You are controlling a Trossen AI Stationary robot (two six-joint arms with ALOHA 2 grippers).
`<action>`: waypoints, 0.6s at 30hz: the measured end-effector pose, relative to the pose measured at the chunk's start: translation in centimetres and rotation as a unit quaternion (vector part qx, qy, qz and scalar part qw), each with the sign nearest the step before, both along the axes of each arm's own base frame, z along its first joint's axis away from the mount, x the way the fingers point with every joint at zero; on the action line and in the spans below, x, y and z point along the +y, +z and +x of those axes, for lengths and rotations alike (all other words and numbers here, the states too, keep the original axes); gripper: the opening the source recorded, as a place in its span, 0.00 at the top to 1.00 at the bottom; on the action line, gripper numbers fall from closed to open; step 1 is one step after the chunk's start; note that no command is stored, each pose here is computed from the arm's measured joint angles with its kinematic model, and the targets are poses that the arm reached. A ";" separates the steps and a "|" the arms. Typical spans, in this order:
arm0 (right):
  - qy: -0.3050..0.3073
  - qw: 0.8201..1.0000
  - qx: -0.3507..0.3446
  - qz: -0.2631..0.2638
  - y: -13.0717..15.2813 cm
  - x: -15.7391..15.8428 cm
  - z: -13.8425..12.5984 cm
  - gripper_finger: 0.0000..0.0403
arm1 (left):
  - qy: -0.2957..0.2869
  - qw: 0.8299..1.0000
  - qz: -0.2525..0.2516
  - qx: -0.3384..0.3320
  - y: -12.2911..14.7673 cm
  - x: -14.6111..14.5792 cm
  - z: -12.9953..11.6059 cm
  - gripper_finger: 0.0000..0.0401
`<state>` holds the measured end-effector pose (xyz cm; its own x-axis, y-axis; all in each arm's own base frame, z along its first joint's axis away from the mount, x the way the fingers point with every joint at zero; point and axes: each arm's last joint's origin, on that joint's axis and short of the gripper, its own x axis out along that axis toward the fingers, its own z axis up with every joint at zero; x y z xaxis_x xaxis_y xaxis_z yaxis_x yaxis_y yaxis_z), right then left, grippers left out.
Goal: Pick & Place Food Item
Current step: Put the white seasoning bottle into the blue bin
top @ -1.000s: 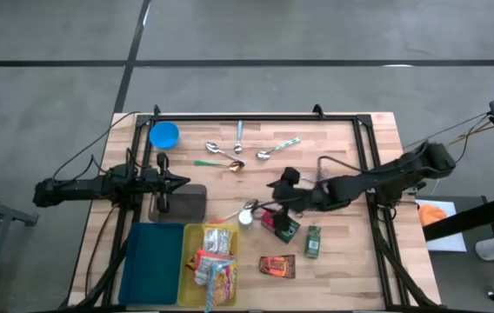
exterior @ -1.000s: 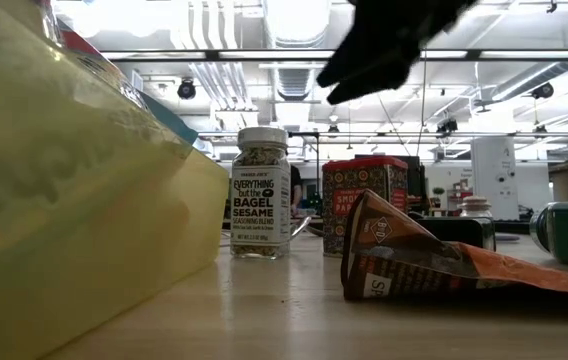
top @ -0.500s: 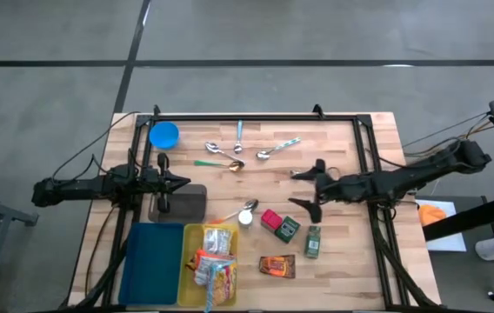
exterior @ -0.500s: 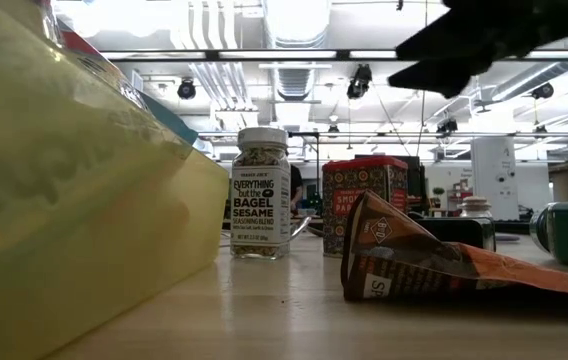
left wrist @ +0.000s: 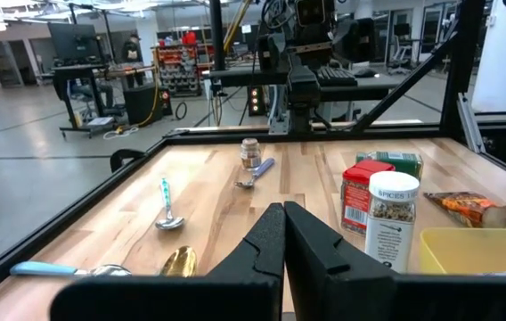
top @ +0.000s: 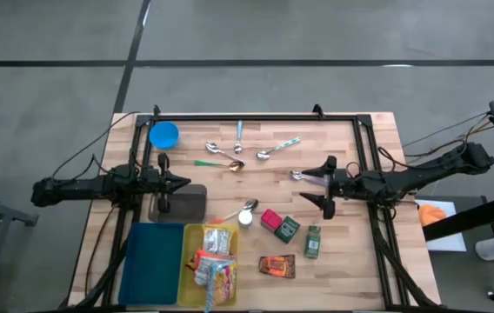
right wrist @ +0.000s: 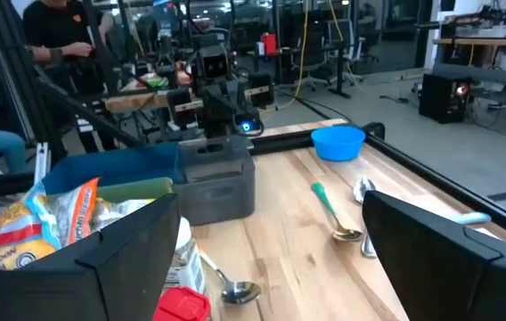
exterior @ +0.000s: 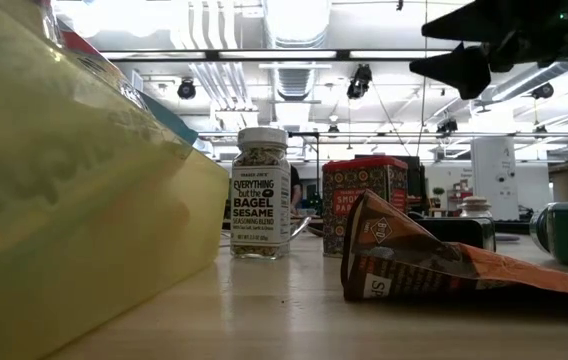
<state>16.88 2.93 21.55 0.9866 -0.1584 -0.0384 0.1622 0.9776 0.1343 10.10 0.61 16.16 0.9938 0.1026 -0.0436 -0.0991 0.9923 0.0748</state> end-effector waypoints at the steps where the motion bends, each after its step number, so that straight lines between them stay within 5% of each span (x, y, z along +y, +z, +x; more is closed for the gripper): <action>1: 0.000 1.000 0.001 -0.001 0.0 0.0 0.0 0.13 | 0.000 1.000 0.000 0.000 0.0 0.0 0.0 0.97; 18: 0.002 1.000 -0.005 0.004 0.7 0.1 0.3 0.13 | 0.000 1.000 0.000 0.000 0.0 0.0 0.0 0.97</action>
